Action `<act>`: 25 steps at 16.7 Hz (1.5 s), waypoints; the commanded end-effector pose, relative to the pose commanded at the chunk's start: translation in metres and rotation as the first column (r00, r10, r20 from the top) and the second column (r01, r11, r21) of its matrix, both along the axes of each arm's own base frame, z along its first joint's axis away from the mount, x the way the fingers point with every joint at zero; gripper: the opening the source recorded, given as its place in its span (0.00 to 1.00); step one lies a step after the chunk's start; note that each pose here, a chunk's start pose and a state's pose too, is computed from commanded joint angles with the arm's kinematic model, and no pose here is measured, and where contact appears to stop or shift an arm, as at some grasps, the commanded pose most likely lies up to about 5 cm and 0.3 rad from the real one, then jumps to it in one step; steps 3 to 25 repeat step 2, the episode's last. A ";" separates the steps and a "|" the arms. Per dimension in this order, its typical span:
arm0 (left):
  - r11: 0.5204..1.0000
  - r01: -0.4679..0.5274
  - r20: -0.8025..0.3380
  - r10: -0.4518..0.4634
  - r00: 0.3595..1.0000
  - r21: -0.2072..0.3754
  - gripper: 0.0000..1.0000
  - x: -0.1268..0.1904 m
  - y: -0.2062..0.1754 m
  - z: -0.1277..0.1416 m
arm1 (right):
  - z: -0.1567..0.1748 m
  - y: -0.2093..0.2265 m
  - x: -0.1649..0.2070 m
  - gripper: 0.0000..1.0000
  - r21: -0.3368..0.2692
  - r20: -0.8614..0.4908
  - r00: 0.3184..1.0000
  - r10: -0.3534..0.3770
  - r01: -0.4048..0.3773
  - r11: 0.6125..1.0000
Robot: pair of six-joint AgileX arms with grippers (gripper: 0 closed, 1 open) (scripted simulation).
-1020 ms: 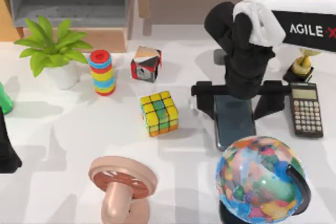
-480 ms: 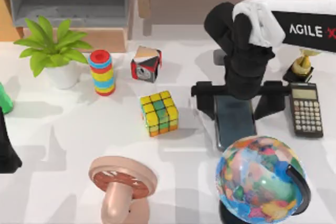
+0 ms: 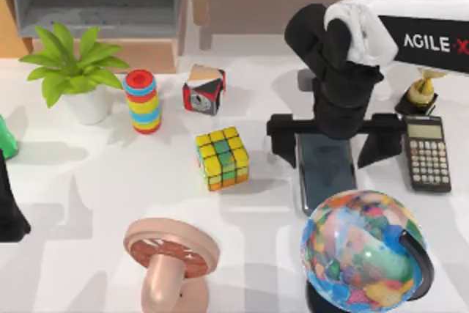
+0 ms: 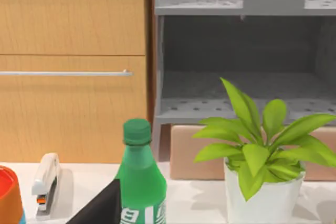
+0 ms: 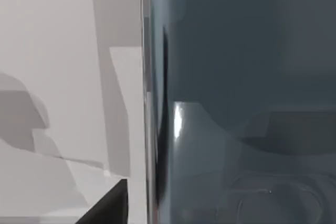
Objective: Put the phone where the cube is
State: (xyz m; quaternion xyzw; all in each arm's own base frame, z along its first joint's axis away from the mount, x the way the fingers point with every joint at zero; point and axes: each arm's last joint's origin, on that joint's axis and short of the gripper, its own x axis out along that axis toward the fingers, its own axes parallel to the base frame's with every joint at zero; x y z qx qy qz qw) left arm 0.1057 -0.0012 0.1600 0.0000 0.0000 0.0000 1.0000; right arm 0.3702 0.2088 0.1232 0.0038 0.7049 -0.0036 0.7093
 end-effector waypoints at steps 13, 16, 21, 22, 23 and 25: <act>1.000 0.000 0.000 0.000 1.000 0.000 1.00 0.000 0.000 0.000 | 0.000 0.000 0.000 1.00 0.000 0.000 1.000 0.000 0.000 1.000; 1.000 0.000 0.000 0.000 1.000 0.000 1.00 0.000 0.000 0.000 | 0.000 0.000 0.000 1.00 0.000 0.000 1.000 0.000 0.000 1.000; 1.000 0.000 0.000 0.000 1.000 0.000 1.00 0.000 0.000 0.000 | 0.000 0.000 0.000 1.00 0.000 0.000 1.000 0.000 0.000 1.000; 1.000 0.000 0.000 0.000 1.000 0.000 1.00 0.000 0.000 0.000 | 0.000 0.000 0.000 1.00 0.000 0.000 1.000 0.000 0.000 1.000; 1.000 0.000 0.000 0.000 1.000 0.000 1.00 0.000 0.000 0.000 | 0.000 0.000 0.000 1.00 0.000 0.000 1.000 0.000 0.000 1.000; 1.000 0.000 0.000 0.000 1.000 0.000 1.00 0.000 0.000 0.000 | 0.000 0.000 0.000 1.00 0.000 0.000 1.000 0.000 0.000 1.000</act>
